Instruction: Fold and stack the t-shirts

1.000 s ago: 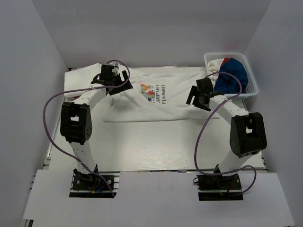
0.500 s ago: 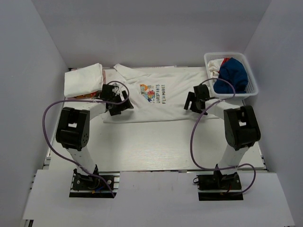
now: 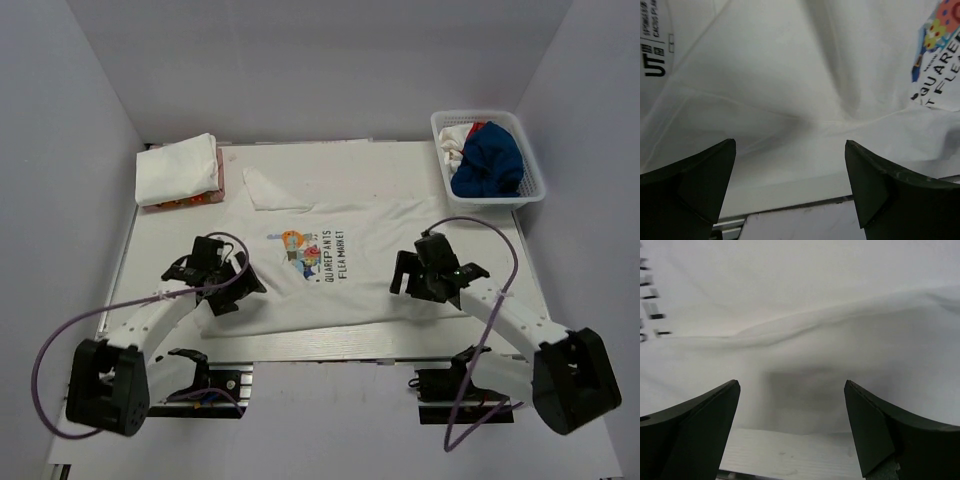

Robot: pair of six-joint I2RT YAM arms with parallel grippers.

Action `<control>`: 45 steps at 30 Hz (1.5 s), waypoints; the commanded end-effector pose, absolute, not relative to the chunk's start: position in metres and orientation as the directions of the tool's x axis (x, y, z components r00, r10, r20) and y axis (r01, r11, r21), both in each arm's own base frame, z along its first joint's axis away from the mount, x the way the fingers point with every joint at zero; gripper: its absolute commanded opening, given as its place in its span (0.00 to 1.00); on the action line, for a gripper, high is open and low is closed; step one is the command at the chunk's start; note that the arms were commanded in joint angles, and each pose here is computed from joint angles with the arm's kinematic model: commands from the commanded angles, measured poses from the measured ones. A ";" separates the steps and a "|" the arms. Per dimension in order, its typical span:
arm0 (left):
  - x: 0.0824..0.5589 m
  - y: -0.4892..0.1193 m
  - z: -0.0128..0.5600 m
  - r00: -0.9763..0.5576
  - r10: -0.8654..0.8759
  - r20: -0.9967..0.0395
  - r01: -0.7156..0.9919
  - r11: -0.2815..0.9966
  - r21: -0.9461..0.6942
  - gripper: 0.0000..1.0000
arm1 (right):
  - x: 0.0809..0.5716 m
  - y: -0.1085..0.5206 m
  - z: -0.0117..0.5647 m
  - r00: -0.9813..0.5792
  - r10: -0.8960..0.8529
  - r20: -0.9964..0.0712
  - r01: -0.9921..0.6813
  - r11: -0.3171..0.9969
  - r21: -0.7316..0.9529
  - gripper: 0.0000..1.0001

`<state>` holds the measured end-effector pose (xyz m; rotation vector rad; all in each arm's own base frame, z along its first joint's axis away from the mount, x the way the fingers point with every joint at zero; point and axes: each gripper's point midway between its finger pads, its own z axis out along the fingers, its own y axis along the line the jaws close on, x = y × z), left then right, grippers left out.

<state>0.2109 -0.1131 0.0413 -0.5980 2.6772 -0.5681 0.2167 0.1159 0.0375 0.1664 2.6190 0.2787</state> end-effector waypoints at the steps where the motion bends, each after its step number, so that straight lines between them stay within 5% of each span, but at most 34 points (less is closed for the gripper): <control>1: 0.212 -0.094 0.085 -0.800 -0.503 -0.327 -0.363 0.840 -0.404 0.99 | 0.223 0.160 0.090 -0.813 0.062 -0.579 -0.150 0.938 0.312 0.90; 6: 0.245 -0.073 0.126 -0.673 -0.582 -0.457 -0.426 0.810 -0.403 0.99 | 0.270 0.241 0.125 -0.728 -0.071 -0.682 -0.367 0.880 0.300 0.90; 13: 0.238 -0.089 0.097 -0.740 -0.539 -0.403 -0.376 0.828 -0.416 0.99 | 0.302 0.392 0.148 -0.550 -0.234 -0.802 -0.744 0.574 0.343 0.90; 27: 0.176 -0.091 0.004 -0.809 -0.559 -0.181 -0.478 0.806 -0.349 0.99 | 0.329 0.474 0.071 -0.633 -0.321 -0.704 -0.746 0.496 0.445 0.83; 31: 0.175 -0.096 -0.001 -0.818 -0.548 -0.173 -0.463 0.807 -0.366 0.99 | 0.314 0.476 0.060 -0.662 -0.350 -0.662 -0.735 0.473 0.485 0.68; 34: 0.168 -0.094 -0.004 -0.819 -0.553 -0.154 -0.474 0.802 -0.363 0.99 | 0.310 0.474 0.055 -0.684 -0.343 -0.644 -0.716 0.487 0.501 0.38; 35: 0.167 -0.092 -0.003 -0.816 -0.555 -0.162 -0.476 0.804 -0.357 0.99 | 0.313 0.478 0.061 -0.672 -0.320 -0.668 -0.724 0.474 0.501 0.22; 37: 0.164 -0.092 -0.002 -0.817 -0.555 -0.158 -0.478 0.804 -0.353 0.99 | 0.316 0.477 0.064 -0.683 -0.295 -0.668 -0.710 0.484 0.512 0.12; 45: 0.159 -0.092 0.002 -0.796 -0.586 -0.148 -0.507 0.780 -0.366 0.99 | 0.348 0.472 0.078 -0.642 -0.248 -0.726 -0.702 0.571 0.426 0.07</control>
